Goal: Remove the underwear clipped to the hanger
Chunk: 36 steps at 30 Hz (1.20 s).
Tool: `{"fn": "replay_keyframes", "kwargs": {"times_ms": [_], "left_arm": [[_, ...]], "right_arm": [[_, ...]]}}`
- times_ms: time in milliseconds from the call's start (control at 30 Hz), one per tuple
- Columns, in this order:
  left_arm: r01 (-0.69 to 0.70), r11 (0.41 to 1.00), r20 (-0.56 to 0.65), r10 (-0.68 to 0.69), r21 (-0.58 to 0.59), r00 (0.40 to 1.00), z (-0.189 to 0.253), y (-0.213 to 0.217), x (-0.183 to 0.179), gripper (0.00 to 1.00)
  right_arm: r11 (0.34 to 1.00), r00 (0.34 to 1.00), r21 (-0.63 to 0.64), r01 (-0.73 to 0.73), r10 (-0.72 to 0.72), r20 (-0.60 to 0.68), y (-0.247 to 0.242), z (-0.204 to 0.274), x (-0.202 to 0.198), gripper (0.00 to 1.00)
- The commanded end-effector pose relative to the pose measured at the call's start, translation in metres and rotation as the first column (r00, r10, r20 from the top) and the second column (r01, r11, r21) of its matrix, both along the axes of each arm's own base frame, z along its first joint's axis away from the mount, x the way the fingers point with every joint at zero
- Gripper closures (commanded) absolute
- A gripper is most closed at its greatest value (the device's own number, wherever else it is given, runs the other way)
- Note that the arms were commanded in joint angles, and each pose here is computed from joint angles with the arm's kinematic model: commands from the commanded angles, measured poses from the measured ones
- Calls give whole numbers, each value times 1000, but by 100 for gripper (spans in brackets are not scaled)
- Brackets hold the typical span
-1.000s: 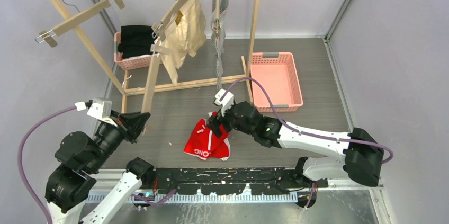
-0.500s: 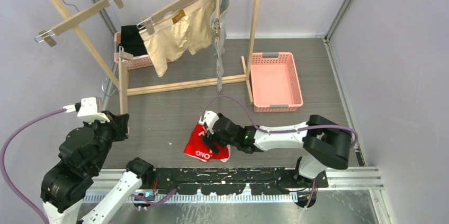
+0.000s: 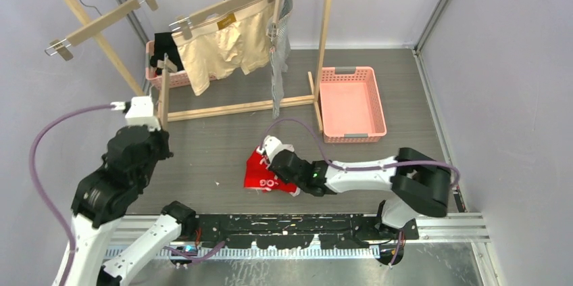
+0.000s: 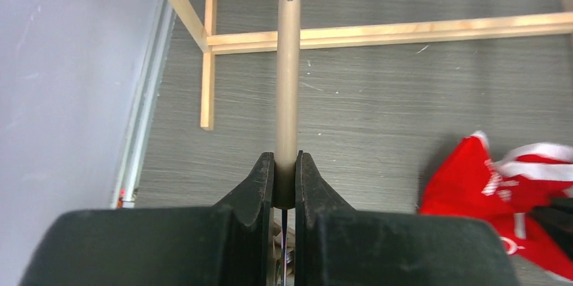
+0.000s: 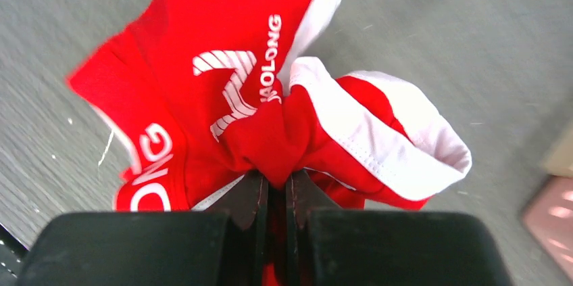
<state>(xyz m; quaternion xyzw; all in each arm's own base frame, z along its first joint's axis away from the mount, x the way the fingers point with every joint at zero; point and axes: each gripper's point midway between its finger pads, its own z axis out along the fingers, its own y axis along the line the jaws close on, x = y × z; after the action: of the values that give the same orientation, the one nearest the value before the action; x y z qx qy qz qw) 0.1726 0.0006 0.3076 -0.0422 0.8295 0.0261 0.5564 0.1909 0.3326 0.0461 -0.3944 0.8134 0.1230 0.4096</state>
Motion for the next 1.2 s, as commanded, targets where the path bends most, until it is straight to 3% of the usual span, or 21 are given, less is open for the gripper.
{"fn": "replay_keyframes", "kwargs": {"times_ms": [0,367,667,867,1033,1167], "left_arm": [[-30,995,55,25,93,998,32,0,32,100],[13,969,38,-23,246,999,76,-15,95,100],[31,978,25,-37,207,999,90,8,128,100],[119,984,58,-127,132,990,108,5,147,100],[179,981,116,-186,69,976,132,0,161,100],[198,978,151,-205,60,967,149,0,165,100]], "right_arm": [[977,960,137,164,-190,208,-24,83,35,99],[868,817,345,357,-469,335,-114,192,48,99],[755,649,387,529,-654,388,-187,225,47,99],[606,472,390,693,-791,389,-233,233,60,99],[527,418,405,748,-847,330,-255,227,88,99],[503,404,422,755,-862,305,-265,225,113,99]]}}
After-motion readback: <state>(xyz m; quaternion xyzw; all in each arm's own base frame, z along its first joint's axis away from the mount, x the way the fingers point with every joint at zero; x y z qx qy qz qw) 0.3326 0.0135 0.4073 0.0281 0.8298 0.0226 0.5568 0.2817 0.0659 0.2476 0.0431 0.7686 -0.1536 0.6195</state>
